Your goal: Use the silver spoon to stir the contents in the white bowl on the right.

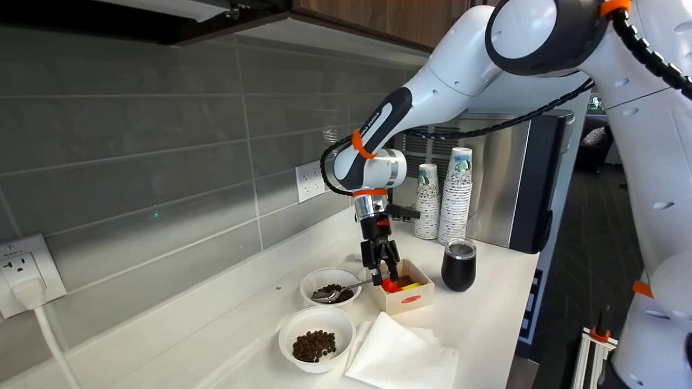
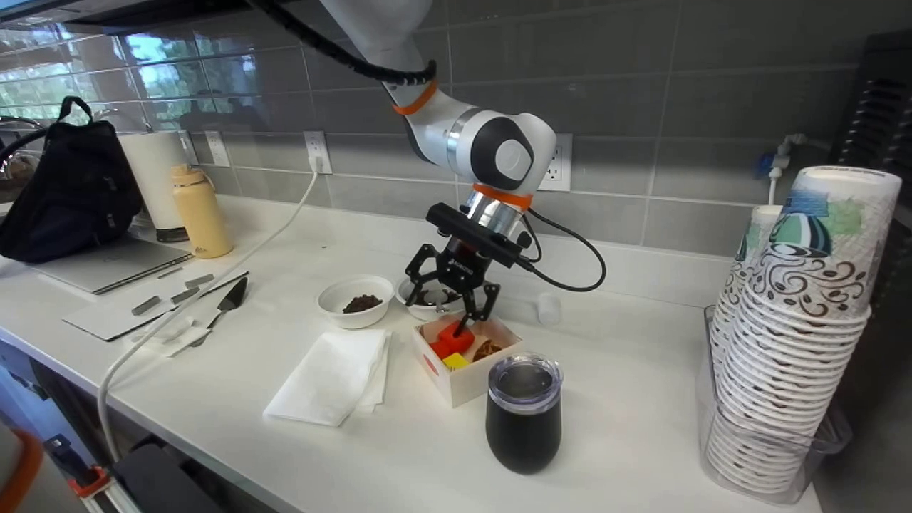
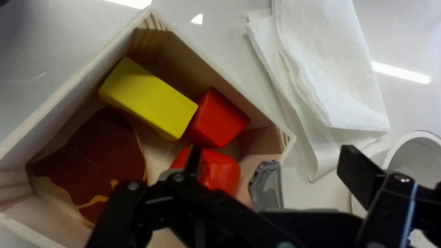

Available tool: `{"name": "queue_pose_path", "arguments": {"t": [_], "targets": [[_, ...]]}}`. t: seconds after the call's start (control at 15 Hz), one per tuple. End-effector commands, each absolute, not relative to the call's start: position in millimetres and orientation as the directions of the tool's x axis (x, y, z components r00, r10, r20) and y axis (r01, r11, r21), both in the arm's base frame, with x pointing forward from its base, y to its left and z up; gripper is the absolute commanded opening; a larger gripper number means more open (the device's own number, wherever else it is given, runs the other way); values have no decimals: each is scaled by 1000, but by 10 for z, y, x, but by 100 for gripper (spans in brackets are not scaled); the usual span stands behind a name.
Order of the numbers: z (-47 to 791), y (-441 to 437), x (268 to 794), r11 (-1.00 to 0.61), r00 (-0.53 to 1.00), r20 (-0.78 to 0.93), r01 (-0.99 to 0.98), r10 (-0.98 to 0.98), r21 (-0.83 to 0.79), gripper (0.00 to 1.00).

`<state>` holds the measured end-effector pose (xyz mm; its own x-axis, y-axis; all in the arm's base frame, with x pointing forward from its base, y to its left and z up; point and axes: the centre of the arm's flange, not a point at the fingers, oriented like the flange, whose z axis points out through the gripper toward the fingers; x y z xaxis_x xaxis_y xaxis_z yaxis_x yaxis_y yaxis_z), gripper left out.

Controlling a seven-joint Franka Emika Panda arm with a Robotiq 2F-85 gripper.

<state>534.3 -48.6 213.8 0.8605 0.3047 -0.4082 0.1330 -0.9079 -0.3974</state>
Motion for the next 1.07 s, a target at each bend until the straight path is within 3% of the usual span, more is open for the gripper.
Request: {"name": "queue_pose_path", "arguments": {"t": [0.0, 0.07, 0.13, 0.27, 0.8, 1.0], "targets": [[2162, -496, 5411, -912, 888, -375, 106, 266, -397, 100], [2162, -501, 5415, -912, 889, -375, 102, 263, -397, 100], [2161, -505, 5418, -912, 890, -374, 101, 261, -397, 75], [2153, -515, 5416, -913, 890, -376, 99, 260, -397, 66], [2309, -621, 5451, -916, 900, -361, 92, 243, -389, 4], [2423, -648, 5488, -920, 905, -351, 96, 239, -379, 0]]}}
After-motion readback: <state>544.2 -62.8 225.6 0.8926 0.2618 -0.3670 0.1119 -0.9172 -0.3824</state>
